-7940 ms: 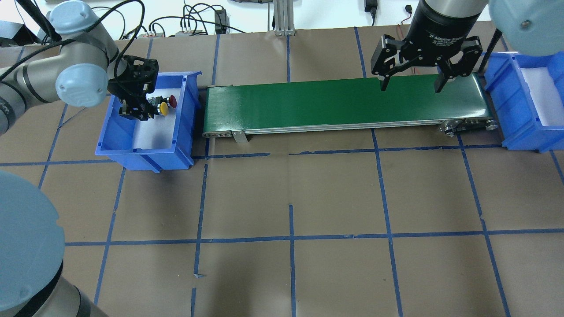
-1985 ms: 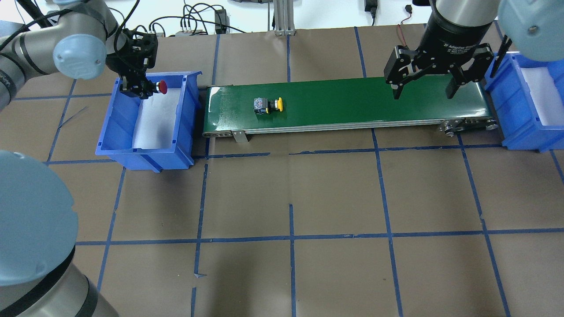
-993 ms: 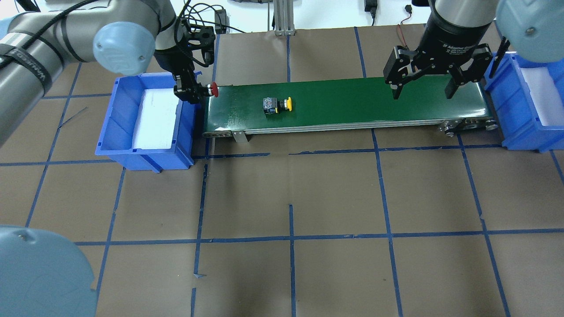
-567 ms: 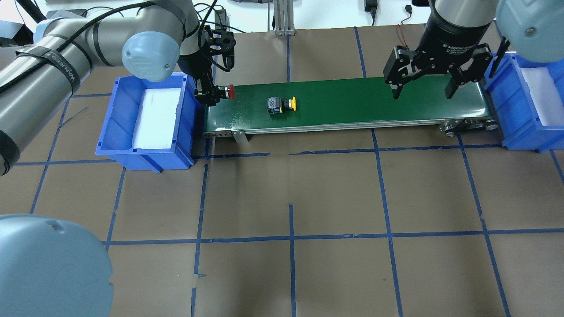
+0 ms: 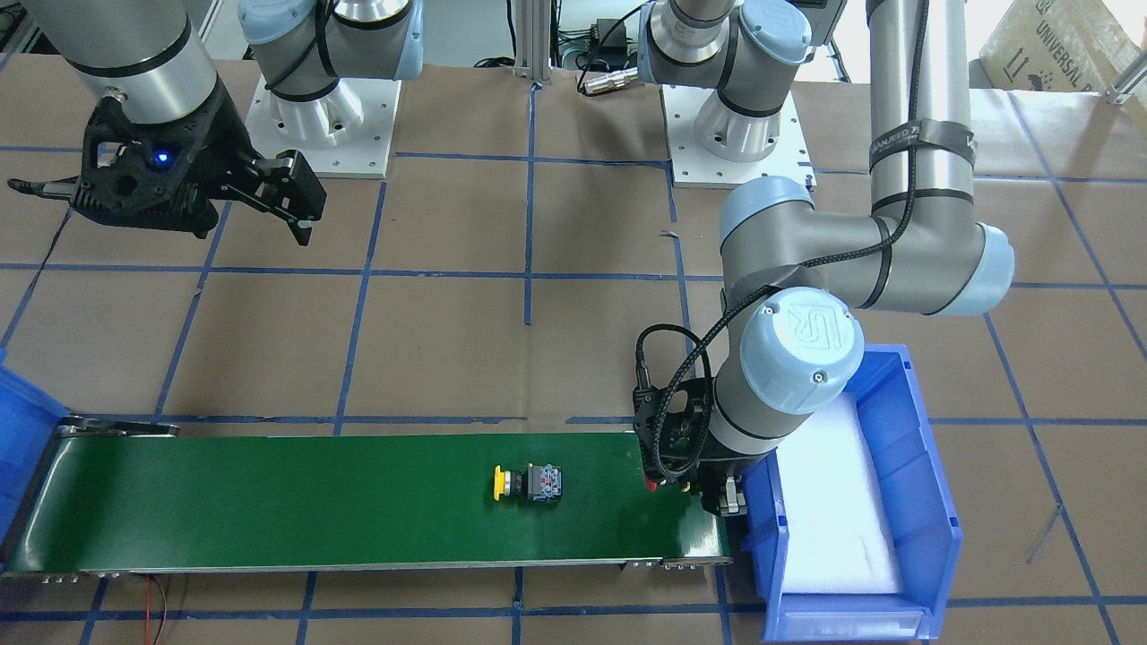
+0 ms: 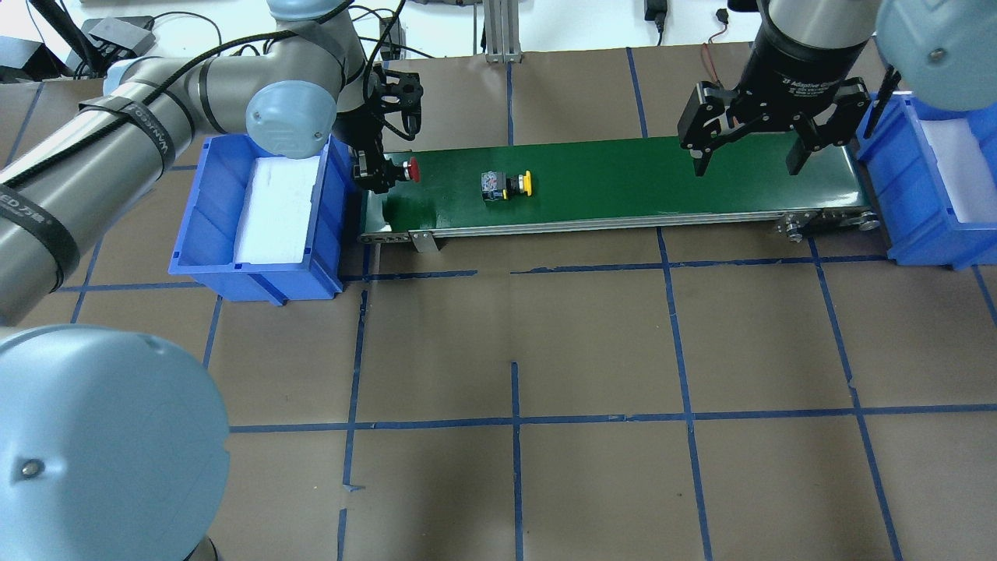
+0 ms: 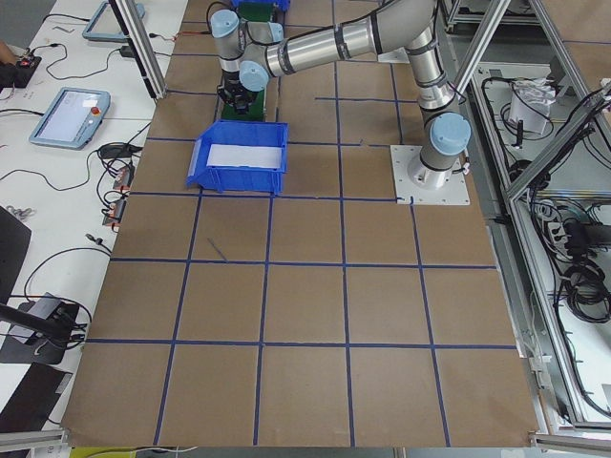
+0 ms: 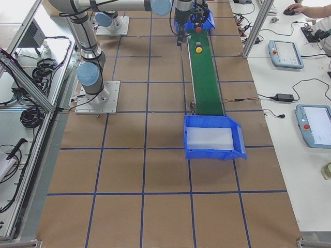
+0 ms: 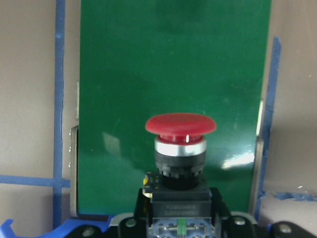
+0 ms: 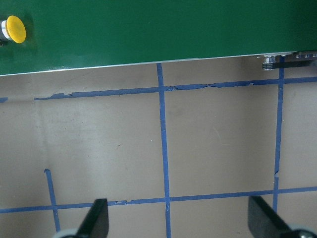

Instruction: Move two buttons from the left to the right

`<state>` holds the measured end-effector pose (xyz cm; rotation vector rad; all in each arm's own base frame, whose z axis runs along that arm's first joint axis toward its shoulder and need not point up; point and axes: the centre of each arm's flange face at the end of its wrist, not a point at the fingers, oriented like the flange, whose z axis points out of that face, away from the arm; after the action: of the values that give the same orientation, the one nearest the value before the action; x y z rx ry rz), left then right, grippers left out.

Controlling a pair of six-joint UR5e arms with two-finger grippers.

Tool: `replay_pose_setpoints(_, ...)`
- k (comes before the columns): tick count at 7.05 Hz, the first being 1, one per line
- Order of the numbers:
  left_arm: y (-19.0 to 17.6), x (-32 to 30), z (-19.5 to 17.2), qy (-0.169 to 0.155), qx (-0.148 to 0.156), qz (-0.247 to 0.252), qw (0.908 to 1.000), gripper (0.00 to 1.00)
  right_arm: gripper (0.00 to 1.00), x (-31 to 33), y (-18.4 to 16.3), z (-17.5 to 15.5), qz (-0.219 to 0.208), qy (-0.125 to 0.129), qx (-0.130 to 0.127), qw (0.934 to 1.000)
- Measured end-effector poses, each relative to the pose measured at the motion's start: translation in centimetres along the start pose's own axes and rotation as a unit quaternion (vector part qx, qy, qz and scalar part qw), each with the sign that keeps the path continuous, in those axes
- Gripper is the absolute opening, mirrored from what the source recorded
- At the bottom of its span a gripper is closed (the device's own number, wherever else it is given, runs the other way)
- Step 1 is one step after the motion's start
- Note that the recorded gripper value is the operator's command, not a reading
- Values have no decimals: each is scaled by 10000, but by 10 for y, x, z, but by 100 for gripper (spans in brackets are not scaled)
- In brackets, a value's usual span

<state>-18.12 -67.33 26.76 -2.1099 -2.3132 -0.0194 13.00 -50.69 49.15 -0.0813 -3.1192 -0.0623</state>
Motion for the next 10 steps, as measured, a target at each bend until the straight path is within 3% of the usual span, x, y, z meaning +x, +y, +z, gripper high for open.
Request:
replay_pose_setpoints(1,0,-2,7,1,-2,-3,10000,28,100,0,0,0,0,0,0,10000)
replay_pose_setpoints(2,0,-2,12,15,-5,-5,10000,38,100,0,0,0,0,0,3,10000)
replay_pose_setpoints(3,1,-2,16,33,-8,-7,10000,99,100,0,0,0,0,0,3,10000)
replay_pose_setpoints(7,0,-2,12,9,-1,-39,10000,100,100,0,0,0,0,0,-5,10000)
replay_pose_setpoints(8,-1,3,-8,-46,15,-59,10000,100,100,0,0,0,0,0,-5,10000)
replay_pose_setpoints(10,2,47,-101,-51,46,-199,9998,100,100,0,0,1,1,1,-14,10000)
